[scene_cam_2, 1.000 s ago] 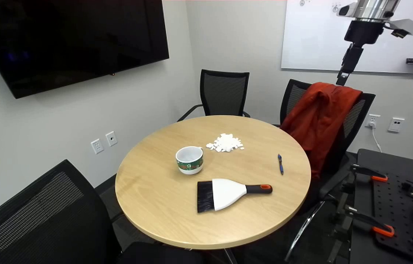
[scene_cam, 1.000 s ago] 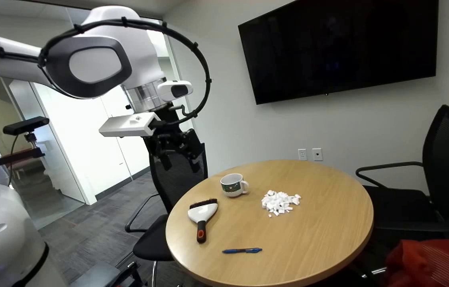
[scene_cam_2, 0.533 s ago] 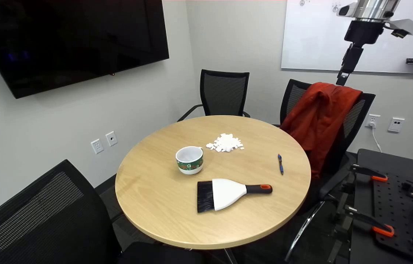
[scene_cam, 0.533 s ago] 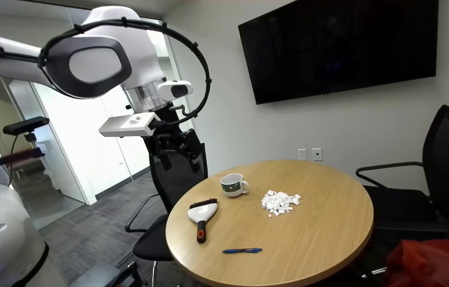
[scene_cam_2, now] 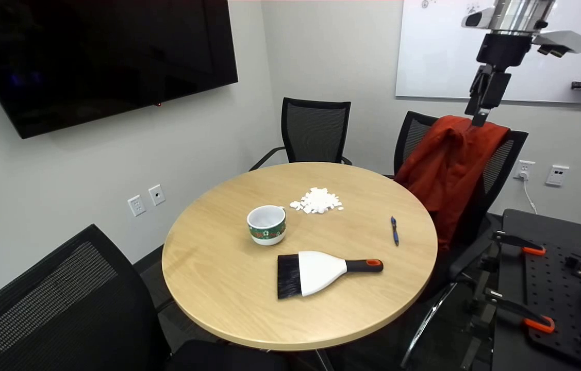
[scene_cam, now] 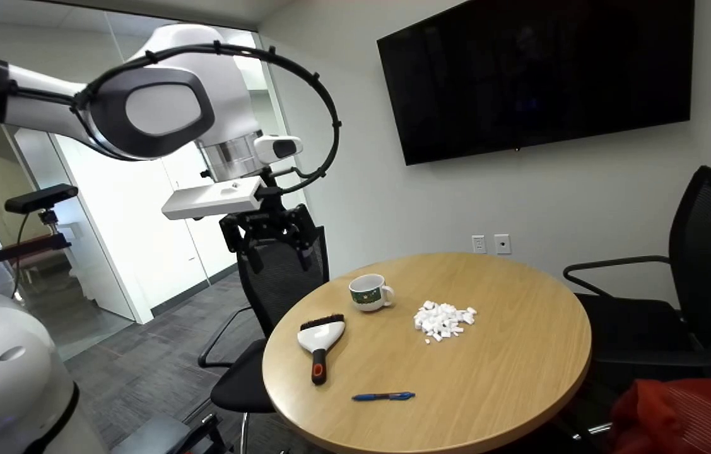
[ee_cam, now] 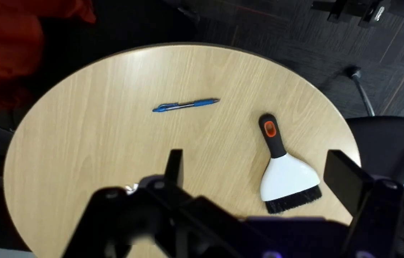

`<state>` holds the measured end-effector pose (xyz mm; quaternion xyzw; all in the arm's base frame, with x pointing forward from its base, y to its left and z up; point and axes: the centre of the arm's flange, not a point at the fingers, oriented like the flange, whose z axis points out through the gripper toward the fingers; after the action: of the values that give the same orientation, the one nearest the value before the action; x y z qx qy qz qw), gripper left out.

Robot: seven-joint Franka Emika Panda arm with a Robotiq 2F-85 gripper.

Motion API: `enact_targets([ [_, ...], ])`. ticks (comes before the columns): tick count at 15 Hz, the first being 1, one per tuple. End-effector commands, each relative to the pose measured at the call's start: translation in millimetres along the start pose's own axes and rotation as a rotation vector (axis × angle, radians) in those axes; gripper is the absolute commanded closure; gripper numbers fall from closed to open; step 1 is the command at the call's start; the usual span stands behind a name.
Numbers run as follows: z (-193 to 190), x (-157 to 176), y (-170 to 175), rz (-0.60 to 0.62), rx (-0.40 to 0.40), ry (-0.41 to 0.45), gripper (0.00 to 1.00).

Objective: Pick up the broom and sweep the substance on the table

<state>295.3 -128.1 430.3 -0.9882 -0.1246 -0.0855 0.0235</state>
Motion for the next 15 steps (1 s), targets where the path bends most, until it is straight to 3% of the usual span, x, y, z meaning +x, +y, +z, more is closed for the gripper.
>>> enact_targets([
  [1, 30.3, 31.6, -24.7, -0.196, -0.021, -0.043, 0.0],
  [4, 53.7, 49.3, -49.8, -0.326, -0.075, -0.055, 0.0],
  [5, 29.8, 41.5, -42.1, -0.255, -0.026, -0.043, 0.0],
  [10, 33.9, 44.3, -42.9, -0.256, -0.028, -0.05, 0.0],
  [13, 69.6, 63.3, -42.8, -0.276, -0.02, -0.005, 0.0],
  [15, 97.7, 76.0, -43.0, -0.306, -0.042, 0.076, 0.0],
])
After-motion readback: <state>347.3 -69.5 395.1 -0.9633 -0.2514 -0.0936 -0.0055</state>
